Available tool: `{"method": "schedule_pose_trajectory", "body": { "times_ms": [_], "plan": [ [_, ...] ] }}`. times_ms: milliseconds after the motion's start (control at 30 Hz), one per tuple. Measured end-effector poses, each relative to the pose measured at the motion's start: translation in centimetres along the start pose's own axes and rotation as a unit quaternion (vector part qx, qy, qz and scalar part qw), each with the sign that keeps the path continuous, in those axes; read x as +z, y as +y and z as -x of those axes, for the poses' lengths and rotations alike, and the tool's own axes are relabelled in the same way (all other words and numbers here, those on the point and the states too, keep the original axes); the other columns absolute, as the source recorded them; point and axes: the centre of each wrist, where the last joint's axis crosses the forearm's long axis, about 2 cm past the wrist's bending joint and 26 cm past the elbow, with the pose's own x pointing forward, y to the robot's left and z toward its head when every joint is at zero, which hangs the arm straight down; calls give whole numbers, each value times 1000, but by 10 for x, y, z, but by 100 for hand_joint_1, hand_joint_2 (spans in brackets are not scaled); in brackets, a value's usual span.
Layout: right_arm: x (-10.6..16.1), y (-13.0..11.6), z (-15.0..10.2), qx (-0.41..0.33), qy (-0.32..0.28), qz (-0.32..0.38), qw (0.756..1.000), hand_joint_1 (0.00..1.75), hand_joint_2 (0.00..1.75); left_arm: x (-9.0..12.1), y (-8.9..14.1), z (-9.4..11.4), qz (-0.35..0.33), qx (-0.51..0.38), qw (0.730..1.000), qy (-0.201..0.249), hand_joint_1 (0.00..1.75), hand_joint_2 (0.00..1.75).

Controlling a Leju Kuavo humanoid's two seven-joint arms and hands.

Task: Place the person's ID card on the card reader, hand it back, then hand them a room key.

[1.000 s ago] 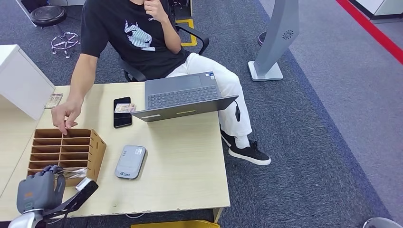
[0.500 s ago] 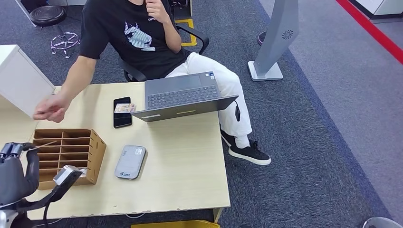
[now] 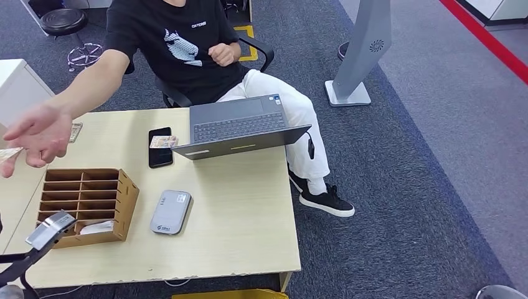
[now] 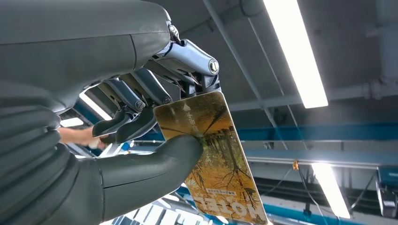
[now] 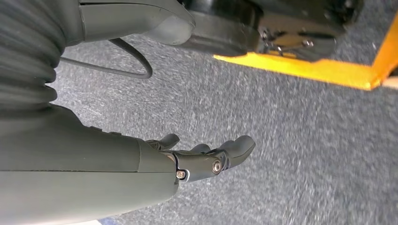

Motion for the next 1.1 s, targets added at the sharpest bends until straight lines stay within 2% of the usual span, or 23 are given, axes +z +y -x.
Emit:
{"method": "schedule_pose_trajectory", "body": {
  "times_ms": [167,333,467,767,900,1100],
  "plan": [
    [-3,-2,-1,24,-11,-24,999,0,175,-24,-9,9,11,-26,1000,-5,175,175],
    [-11,-4,-8,45,-31,-37,998,0,175,-52,-44,28,55,-57,996,33,175,175],
    [-17,-2,-8,50,-35,-43,997,0,175,-69,-70,34,78,-68,993,54,175,175],
    [-22,-1,2,53,-23,-47,997,0,175,-76,-95,29,111,-67,990,61,175,175],
    [-23,-1,6,57,-17,-46,997,0,175,-73,-98,28,116,-61,989,66,0,175],
    [-23,-2,7,59,-11,-45,997,0,175,-71,-100,27,124,-51,988,77,0,175]
  ]
}}
